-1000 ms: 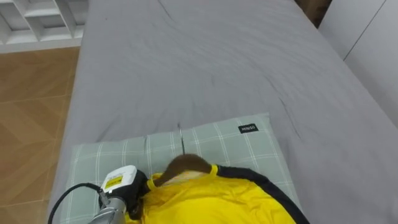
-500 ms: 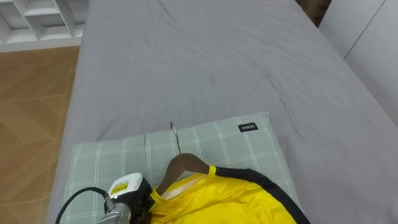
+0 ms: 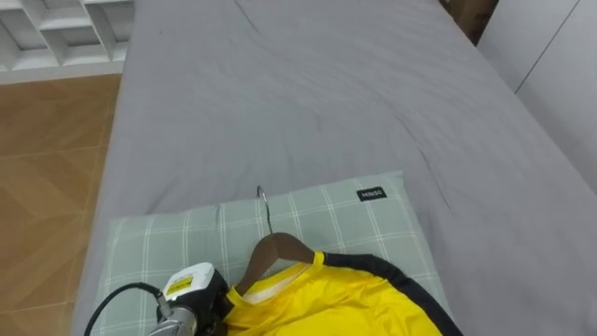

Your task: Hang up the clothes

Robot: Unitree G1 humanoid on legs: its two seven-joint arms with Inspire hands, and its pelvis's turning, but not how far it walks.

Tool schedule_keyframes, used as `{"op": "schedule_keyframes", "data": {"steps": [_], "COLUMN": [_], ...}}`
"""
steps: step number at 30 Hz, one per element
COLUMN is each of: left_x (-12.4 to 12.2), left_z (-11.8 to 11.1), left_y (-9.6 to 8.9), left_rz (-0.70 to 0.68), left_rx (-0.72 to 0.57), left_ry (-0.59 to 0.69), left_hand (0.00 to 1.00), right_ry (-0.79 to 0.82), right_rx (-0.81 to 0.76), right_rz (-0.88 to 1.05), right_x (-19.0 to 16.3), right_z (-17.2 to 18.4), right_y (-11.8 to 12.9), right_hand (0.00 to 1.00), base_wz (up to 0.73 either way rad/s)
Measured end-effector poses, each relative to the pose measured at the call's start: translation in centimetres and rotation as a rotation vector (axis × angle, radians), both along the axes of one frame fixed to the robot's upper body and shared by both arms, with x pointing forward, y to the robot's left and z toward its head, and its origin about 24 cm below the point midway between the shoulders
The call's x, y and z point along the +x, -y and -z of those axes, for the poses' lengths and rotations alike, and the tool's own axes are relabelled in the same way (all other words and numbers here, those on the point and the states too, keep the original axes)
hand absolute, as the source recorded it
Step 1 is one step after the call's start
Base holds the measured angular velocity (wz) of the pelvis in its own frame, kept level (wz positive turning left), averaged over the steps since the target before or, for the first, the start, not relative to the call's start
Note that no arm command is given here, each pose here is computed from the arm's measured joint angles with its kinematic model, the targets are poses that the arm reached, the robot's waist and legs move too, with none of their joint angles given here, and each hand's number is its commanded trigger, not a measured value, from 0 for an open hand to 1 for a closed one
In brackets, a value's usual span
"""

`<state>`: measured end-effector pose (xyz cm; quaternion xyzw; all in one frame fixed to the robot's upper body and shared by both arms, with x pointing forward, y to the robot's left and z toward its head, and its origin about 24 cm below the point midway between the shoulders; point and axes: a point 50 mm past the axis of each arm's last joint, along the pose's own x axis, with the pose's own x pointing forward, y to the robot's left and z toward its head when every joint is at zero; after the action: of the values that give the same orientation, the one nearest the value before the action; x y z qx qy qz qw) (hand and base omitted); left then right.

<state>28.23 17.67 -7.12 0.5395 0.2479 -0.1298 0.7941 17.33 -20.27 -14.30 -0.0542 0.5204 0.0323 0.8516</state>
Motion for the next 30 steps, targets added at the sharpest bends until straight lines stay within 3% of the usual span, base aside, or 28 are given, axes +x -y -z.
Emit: {"op": "schedule_keyframes", "data": {"steps": [14,20,25,30], "left_x": [-0.1,-0.2,0.0,-1.5], "left_z": [0.0,-0.4,-2.1,-2.6], "left_y": [-0.1,0.2,0.1,0.2], "left_rz": [-0.049,-0.029,0.009,0.046], "left_rx": [-0.055,-0.088,-0.105,-0.109], "left_ry": [0.003,0.056,0.166,0.220], "left_hand": [1.00,1.00,1.00,1.00], "right_ry": [-0.018,-0.067,-0.072,-0.081], "right_rx": [-0.005,-0.029,-0.049,-0.050], "right_rz": [0.010,0.038,0.049,0.087], "right_x": [-0.7,-3.1,-3.5,-4.9], "right_z": [0.2,0.9,0.8,1.1], "right_y": [0.4,1.8,2.7,3.2], "right_hand": [0.00,0.00,0.00,0.00], "base_wz": [0.00,0.05,0.07,0.07]}}
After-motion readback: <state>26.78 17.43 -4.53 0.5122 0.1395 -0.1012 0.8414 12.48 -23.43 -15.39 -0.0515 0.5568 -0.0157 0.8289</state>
